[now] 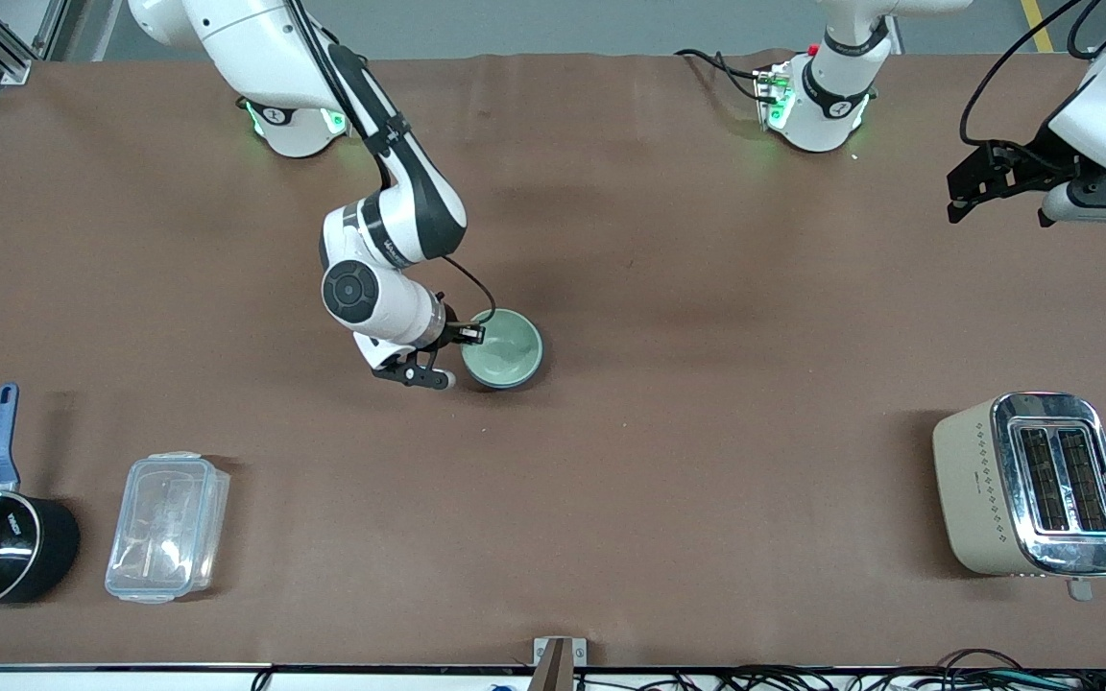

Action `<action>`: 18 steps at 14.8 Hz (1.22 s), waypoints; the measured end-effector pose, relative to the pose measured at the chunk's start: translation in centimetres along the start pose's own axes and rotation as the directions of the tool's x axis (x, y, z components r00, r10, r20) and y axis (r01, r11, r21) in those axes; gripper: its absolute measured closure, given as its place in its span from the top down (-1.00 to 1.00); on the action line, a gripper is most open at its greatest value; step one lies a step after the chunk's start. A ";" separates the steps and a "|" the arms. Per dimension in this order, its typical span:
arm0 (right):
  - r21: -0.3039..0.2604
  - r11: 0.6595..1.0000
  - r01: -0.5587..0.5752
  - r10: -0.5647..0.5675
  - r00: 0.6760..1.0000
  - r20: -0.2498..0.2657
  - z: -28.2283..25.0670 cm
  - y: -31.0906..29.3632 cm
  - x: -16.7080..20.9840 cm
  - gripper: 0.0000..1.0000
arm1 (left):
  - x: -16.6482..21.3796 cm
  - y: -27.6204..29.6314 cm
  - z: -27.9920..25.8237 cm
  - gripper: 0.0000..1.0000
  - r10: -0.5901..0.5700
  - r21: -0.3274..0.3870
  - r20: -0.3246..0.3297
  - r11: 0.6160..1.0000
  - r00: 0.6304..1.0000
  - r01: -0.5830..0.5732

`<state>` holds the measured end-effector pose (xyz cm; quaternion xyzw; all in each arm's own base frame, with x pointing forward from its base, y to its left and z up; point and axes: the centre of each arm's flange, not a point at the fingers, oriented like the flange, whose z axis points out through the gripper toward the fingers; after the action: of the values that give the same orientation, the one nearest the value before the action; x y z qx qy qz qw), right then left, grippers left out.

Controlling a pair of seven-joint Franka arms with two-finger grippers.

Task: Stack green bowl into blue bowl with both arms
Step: 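Lower the green bowl into the blue bowl with the right gripper, then open the right gripper and withdraw it from the stacked bowls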

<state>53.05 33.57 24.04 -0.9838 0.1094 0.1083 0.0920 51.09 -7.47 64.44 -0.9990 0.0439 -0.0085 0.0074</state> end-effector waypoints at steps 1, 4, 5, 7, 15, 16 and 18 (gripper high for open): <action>0.000 1.000 0.000 0.000 1.000 0.000 0.0 0.0 0.0 -0.22 | 0.0 0.1 0.0 1.00 0.000 0.000 0.000 1.000 1.000 0.000; -0.002 1.000 -0.010 0.010 1.000 -0.002 -0.3 0.5 0.5 0.41 | 0.0 0.1 0.0 1.00 0.000 0.000 0.000 1.000 1.000 0.000; -0.003 1.000 -0.018 0.018 1.000 -0.004 -0.7 0.9 0.9 0.59 | 0.0 0.0 0.0 1.00 -0.001 0.000 0.000 1.000 1.000 0.001; 0.009 0.999 -0.038 0.038 0.999 -0.016 -2.7 2.0 2.2 0.98 | 0.0 0.0 0.0 1.00 -0.003 0.000 0.000 1.000 1.000 0.003; -0.039 0.999 -0.028 0.022 0.991 -0.134 -22.1 18.7 7.5 1.00 | 0.0 -0.1 -0.1 1.00 -0.004 0.000 0.001 1.000 1.000 0.004; -0.053 0.998 -0.023 0.015 0.990 -0.139 -23.9 21.3 7.6 1.00 | 0.0 -0.1 -0.2 1.00 -0.005 0.000 -0.001 1.000 1.000 0.005; -0.080 0.997 -0.004 -0.009 0.988 -0.151 -26.2 26.4 7.9 1.00 | 0.0 -0.2 -0.3 1.00 -0.006 0.000 -0.004 1.000 1.000 0.006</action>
<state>59.38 1.33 43.22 -0.9922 0.1104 0.0375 0.0439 51.08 -7.23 64.74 -0.9991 0.0408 -0.0105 0.0072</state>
